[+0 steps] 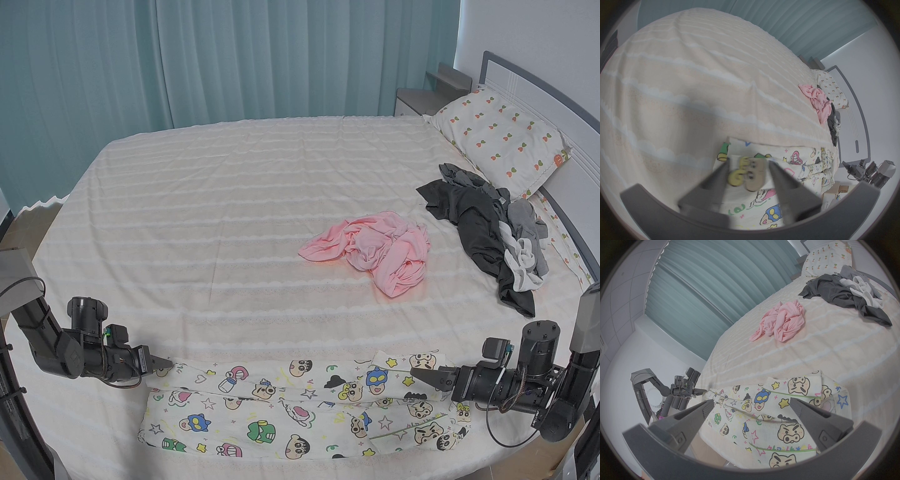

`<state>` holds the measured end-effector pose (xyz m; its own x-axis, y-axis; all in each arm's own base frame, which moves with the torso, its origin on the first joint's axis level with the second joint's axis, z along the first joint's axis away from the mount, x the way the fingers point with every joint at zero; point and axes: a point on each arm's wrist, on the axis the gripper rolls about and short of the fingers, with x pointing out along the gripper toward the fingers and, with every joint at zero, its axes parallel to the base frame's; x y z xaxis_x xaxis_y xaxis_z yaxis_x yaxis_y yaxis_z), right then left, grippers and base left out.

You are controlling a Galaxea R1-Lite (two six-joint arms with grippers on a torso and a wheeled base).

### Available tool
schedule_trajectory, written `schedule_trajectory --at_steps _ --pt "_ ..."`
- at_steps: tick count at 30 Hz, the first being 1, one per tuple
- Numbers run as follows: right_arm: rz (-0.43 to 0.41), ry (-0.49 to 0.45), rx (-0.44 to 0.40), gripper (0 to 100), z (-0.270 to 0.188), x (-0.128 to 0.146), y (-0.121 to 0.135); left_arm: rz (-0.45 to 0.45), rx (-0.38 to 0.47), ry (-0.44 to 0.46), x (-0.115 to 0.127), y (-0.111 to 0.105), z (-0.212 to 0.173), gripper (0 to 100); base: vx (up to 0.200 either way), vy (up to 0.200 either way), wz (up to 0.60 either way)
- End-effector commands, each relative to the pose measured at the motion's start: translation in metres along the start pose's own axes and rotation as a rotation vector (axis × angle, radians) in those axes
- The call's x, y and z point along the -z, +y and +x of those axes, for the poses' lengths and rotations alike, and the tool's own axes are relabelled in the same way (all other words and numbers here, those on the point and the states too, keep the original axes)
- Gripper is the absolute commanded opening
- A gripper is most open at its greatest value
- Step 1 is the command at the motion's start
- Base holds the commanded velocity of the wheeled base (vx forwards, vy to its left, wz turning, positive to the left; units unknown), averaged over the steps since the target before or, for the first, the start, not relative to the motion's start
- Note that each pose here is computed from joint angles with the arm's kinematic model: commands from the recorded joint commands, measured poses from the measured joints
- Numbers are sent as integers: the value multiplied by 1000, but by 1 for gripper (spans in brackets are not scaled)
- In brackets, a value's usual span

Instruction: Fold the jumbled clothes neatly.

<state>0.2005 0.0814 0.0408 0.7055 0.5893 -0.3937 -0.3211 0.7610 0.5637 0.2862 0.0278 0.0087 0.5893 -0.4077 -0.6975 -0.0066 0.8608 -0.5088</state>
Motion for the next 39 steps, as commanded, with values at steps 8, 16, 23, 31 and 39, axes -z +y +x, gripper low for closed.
schedule_trajectory --at_steps 8,16,23,31,39 --pt "5 12 5 100 -2 3 -1 -1 -7 28 17 -2 -11 0 0 0 0" --pt "4 9 5 100 -3 3 0 101 -35 83 36 7 -16 0 0 0 0" --pt "4 10 6 100 -3 3 -1 100 -84 72 35 12 -16 0 0 0 0" --pt "5 12 7 100 -2 3 -1 91 -102 90 40 17 -11 0 0 0 0" --pt "6 14 8 100 -2 4 -1 100 -104 101 46 19 -10 0 0 0 0"
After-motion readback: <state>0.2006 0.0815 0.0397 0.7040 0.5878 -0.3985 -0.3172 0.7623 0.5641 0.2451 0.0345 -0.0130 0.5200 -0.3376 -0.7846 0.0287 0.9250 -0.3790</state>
